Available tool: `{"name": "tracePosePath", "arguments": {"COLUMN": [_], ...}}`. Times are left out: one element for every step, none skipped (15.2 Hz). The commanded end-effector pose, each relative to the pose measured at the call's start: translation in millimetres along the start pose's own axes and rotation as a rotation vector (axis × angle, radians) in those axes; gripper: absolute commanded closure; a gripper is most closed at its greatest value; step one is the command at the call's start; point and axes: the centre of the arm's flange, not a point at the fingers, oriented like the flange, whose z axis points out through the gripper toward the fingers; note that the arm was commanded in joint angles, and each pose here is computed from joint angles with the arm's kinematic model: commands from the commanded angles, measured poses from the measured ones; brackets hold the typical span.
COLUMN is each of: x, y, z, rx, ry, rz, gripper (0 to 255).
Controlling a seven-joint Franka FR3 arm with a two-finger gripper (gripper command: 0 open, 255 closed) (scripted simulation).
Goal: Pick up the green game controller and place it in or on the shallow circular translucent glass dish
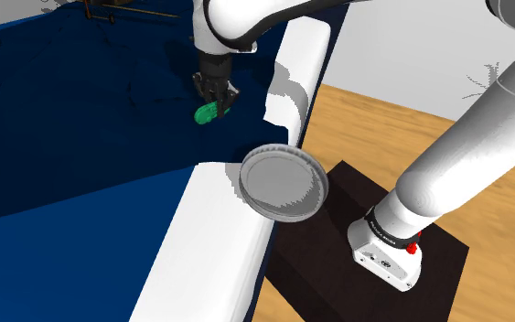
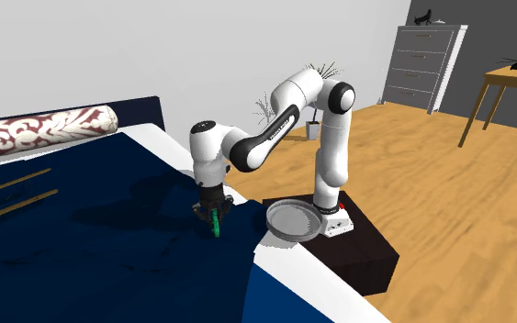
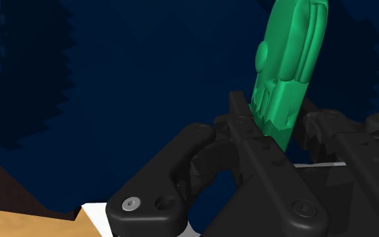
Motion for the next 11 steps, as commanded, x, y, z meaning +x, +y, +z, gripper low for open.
{"name": "tracePosePath", "arguments": {"x": [0,0,0,0,0,0,0,0,0,0,0], "y": [0,0,0,0,0,0,0,1,1,1,1], "z": [-5,-11,-16,-21,-26,-32,-37,-42,-47,-53,-58], "rx": [0.0,0.0,0.0,0.0,0.0,0.0,0.0,0.0,0.0,0.0,0.0], "ry": [0.0,0.0,0.0,0.0,0.0,0.0,0.0,0.0,0.0,0.0,0.0], "rz": [0.0,0.0,0.0,0.0,0.0,0.0,0.0,0.0,0.0,0.0,0.0], "gripper": [255,255,255,255,255,255,255,255,255,255,255]}}
